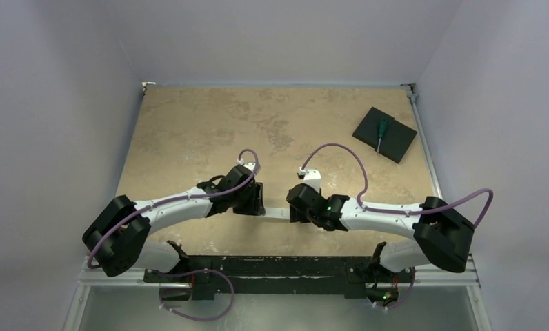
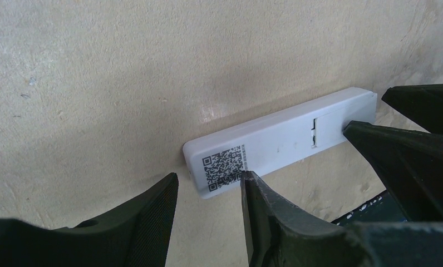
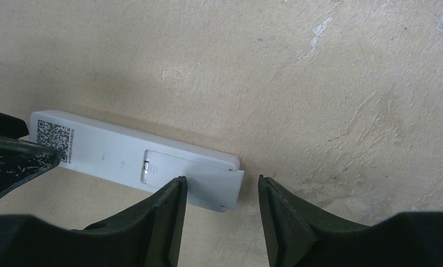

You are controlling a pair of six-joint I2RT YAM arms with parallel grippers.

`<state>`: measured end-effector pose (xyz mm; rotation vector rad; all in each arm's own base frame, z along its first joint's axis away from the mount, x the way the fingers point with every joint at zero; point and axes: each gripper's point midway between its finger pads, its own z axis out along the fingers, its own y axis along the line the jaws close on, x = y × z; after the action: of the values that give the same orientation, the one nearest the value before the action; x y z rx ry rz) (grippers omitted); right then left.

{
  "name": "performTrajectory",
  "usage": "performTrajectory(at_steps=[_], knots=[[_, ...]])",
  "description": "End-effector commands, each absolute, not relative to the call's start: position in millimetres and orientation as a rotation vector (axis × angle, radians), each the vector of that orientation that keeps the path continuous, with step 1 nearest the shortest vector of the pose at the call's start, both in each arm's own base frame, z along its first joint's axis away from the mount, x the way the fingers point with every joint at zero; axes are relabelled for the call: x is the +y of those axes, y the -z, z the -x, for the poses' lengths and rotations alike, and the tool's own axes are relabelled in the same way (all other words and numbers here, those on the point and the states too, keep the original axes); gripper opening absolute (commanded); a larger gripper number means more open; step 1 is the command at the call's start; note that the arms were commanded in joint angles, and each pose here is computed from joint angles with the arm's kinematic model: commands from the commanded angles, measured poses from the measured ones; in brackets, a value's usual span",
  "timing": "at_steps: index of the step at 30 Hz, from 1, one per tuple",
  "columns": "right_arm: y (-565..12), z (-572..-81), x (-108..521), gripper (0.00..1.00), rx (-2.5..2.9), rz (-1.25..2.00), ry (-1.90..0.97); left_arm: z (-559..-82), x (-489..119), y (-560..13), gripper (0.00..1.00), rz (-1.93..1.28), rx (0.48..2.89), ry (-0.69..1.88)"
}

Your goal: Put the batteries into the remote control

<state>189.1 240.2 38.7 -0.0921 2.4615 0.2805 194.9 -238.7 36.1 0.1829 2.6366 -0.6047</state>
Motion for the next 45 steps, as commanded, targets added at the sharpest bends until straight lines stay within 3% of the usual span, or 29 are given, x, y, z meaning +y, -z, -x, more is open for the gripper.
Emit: performTrajectory(at_steps=[1,27,45], knots=[[-48.2,-193.2,252.5,0.56,2.457,0.071,-0.326,-196.6,-244.3,-38.8,0.45,-0.18,2.614,0.645],[-40.2,-188.1,265.8,0.43,2.501,0.101,-0.375,-196.1,-247.9,-35.6,0.45,-0.2,2.624,0.657],[-32.3,-183.2,283.3,0.4,2.51,0.167,-0.472,-197.8,-257.8,-35.7,0.44,-0.218,2.621,0.704]])
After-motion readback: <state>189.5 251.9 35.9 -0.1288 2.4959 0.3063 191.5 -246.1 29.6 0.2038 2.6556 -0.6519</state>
